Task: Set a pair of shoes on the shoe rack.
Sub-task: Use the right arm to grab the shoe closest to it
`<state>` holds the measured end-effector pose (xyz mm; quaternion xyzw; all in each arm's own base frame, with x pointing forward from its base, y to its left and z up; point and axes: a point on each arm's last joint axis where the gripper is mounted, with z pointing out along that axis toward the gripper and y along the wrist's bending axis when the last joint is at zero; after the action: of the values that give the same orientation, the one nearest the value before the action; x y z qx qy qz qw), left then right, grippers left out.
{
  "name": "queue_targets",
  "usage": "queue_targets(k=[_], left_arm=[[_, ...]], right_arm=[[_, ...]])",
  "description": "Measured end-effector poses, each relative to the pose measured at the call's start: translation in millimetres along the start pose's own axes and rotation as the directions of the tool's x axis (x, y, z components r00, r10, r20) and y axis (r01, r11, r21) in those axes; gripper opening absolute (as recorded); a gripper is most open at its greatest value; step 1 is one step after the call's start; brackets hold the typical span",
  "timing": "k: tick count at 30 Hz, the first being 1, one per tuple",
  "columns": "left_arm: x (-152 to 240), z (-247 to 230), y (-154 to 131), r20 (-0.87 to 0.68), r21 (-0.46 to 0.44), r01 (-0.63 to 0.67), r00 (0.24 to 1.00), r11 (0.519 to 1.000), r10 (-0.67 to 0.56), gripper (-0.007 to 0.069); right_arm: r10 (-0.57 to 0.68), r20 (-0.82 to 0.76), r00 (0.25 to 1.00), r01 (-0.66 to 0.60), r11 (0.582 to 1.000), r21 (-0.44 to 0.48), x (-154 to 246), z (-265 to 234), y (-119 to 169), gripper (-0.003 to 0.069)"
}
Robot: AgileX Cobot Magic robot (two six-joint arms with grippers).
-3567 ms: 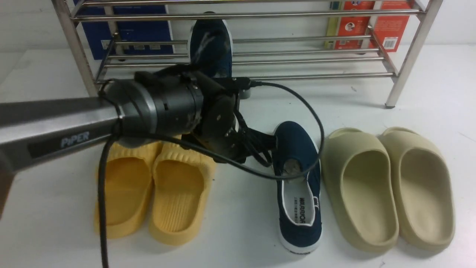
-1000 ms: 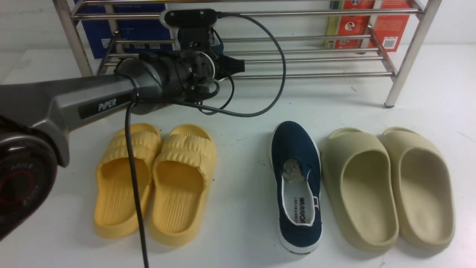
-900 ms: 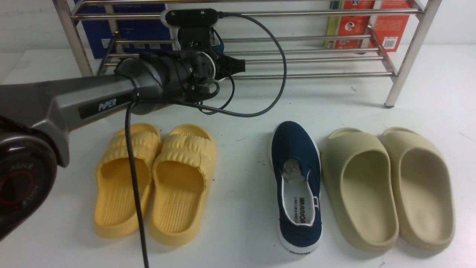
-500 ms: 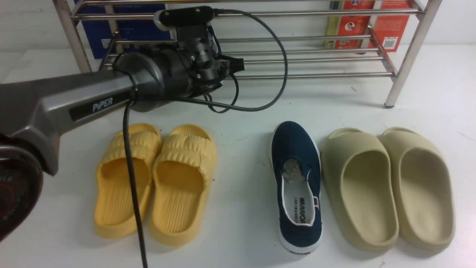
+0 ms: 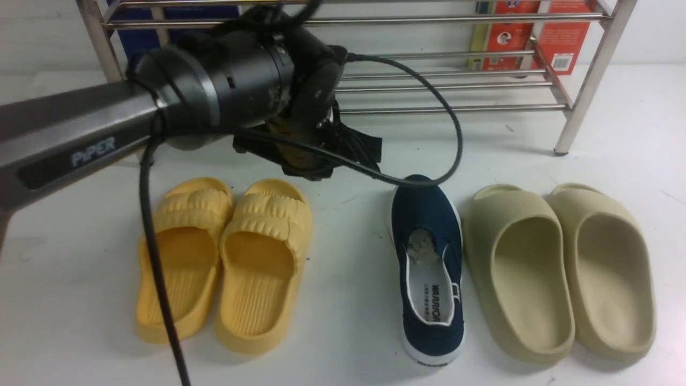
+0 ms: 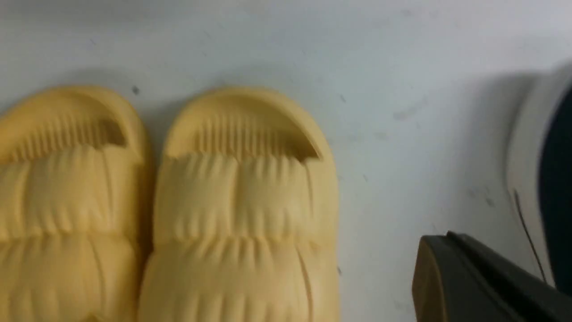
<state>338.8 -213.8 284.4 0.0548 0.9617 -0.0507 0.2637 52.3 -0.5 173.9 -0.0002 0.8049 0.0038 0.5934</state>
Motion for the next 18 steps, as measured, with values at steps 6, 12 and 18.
queue_targets(k=[6, 12, 18], left_arm=[[33, -25, -13, -0.107, 0.159, -0.091, 0.988, 0.983, 0.108, -0.0013], [77, -52, 3, -0.030, 0.222, -0.070, 0.996, 0.973, 0.078, -0.0013], [122, -99, 41, 0.172, 0.313, -0.055, 0.985, 0.948, 0.001, -0.0013]], right_arm=[[0.000, 0.000, 1.000, 0.000, 1.000, 0.000, 0, 0, 0, 0.0239], [0.000, 0.000, 1.000, 0.000, 1.000, 0.000, 0, 0, 0, 0.0239], [0.000, 0.000, 1.000, 0.000, 1.000, 0.000, 0, 0, 0, 0.0239]])
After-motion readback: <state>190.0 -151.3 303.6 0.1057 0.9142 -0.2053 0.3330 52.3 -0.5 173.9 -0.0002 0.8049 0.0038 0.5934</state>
